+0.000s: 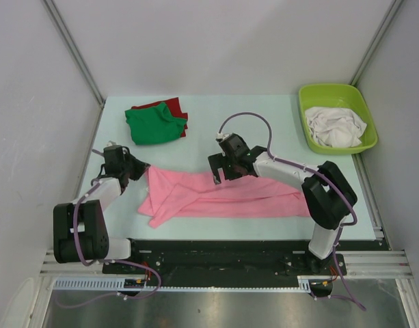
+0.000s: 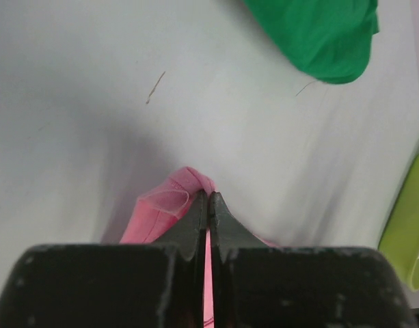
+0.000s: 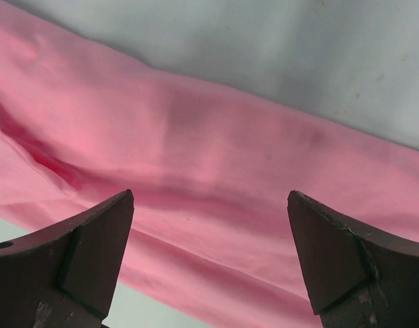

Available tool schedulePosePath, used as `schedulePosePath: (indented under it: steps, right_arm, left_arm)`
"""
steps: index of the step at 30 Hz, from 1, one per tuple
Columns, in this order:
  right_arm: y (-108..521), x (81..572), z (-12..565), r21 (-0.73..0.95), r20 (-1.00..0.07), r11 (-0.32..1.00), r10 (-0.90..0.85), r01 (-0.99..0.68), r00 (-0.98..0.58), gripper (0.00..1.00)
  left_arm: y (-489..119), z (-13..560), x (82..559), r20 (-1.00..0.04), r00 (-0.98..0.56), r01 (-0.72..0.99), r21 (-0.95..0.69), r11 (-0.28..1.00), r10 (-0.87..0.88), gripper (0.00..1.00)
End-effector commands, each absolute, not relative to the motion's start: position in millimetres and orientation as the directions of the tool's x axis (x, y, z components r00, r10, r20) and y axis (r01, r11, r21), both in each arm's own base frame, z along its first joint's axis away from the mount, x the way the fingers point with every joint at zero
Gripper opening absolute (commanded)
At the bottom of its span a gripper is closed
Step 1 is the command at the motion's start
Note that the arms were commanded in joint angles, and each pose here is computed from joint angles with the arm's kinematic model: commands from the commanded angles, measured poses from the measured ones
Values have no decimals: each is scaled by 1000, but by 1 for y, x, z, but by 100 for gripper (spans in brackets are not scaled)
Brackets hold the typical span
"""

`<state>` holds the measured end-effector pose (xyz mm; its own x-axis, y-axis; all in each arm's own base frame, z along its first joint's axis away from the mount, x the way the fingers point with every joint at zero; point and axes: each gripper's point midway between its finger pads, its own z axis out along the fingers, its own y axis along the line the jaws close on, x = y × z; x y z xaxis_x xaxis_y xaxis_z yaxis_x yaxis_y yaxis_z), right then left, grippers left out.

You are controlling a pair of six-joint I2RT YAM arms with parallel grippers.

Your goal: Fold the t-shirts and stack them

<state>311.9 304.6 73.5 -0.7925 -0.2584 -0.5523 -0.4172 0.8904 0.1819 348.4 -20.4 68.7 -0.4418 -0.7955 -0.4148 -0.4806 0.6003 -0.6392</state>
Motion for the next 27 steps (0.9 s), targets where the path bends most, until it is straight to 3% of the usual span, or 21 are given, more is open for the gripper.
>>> schedulePosePath:
  steps: [1,18,19,20,24,25,27]
  right_arm:
    - [289,322,88,194,-593,906,-198,-376,-781,100]
    - [261,316,66,235,-545,911,-165,-339,-822,100]
    - [261,314,68,227,-552,912,-169,-342,-816,100]
    - [263,313,70,216,-562,910,-181,-354,-807,100]
    - [296,296,98,201,-646,846,-266,-495,-716,100]
    - [302,296,107,207,-662,831,-269,-516,-699,100]
    - [316,287,116,236,-669,786,-295,-571,-682,100]
  left_arm:
    - [-16,94,382,-421,-383,-429,-707,562,-822,0]
    - [-1,43,408,-282,-365,-520,-729,446,-887,3]
    - [0,43,408,-276,-364,-519,-733,439,-890,9]
    - [-3,42,406,-260,-367,-522,-737,430,-893,35]
    - [-6,48,392,-239,-354,-531,-745,405,-904,88]
    - [-5,61,389,-262,-340,-512,-754,411,-903,98]
    - [-3,70,381,-295,-334,-504,-747,434,-895,100]
